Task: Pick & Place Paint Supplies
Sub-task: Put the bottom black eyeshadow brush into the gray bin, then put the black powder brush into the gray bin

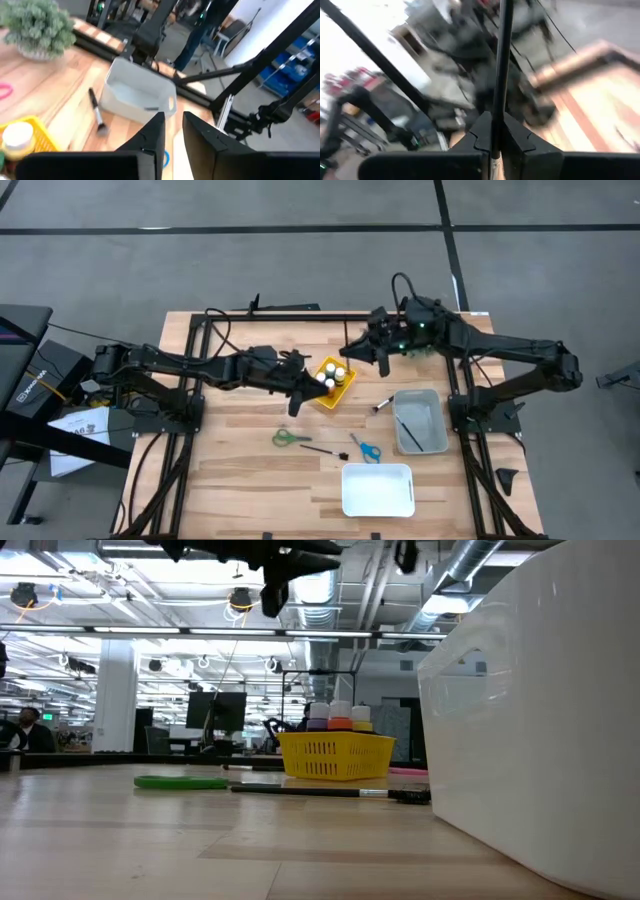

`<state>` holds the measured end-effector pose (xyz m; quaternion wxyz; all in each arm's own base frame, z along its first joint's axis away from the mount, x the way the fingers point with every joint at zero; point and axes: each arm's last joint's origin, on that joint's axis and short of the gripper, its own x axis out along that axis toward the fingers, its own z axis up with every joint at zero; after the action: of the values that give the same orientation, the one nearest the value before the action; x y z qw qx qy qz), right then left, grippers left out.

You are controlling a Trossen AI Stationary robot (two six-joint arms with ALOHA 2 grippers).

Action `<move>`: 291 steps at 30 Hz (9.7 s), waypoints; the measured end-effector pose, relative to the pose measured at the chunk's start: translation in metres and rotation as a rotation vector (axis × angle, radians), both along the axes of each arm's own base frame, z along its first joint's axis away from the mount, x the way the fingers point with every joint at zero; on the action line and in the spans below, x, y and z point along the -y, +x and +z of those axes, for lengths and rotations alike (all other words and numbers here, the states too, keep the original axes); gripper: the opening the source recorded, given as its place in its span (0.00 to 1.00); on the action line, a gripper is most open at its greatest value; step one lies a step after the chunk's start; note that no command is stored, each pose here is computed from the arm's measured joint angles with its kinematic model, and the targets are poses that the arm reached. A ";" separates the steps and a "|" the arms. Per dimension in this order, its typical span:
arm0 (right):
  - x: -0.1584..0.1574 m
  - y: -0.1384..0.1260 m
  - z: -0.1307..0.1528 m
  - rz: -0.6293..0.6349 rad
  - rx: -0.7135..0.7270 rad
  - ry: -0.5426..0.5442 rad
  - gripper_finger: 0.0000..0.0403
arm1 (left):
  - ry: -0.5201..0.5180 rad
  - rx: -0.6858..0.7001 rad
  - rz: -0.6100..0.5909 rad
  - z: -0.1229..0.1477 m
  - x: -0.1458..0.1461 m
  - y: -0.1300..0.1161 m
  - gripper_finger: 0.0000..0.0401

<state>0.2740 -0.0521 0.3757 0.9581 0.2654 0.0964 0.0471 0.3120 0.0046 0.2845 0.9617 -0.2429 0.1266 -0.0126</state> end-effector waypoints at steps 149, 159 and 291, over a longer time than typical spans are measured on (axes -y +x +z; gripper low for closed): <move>-0.029 -0.079 -0.190 -0.526 -1.057 0.393 0.00 | 0.085 -0.067 0.020 -0.009 -0.005 -0.002 0.19; -0.015 -0.077 -0.189 -0.550 -1.016 0.391 0.00 | 0.085 -0.068 0.019 -0.009 -0.004 -0.002 0.19; -0.045 -0.159 -0.054 -0.045 0.057 0.289 0.30 | 0.312 -0.593 0.301 -0.173 0.042 0.211 0.01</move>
<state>0.1152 -0.0071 0.3218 0.9132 0.4010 0.0556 0.0464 0.5229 -0.0375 0.1111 0.8997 -0.1023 0.3632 0.2196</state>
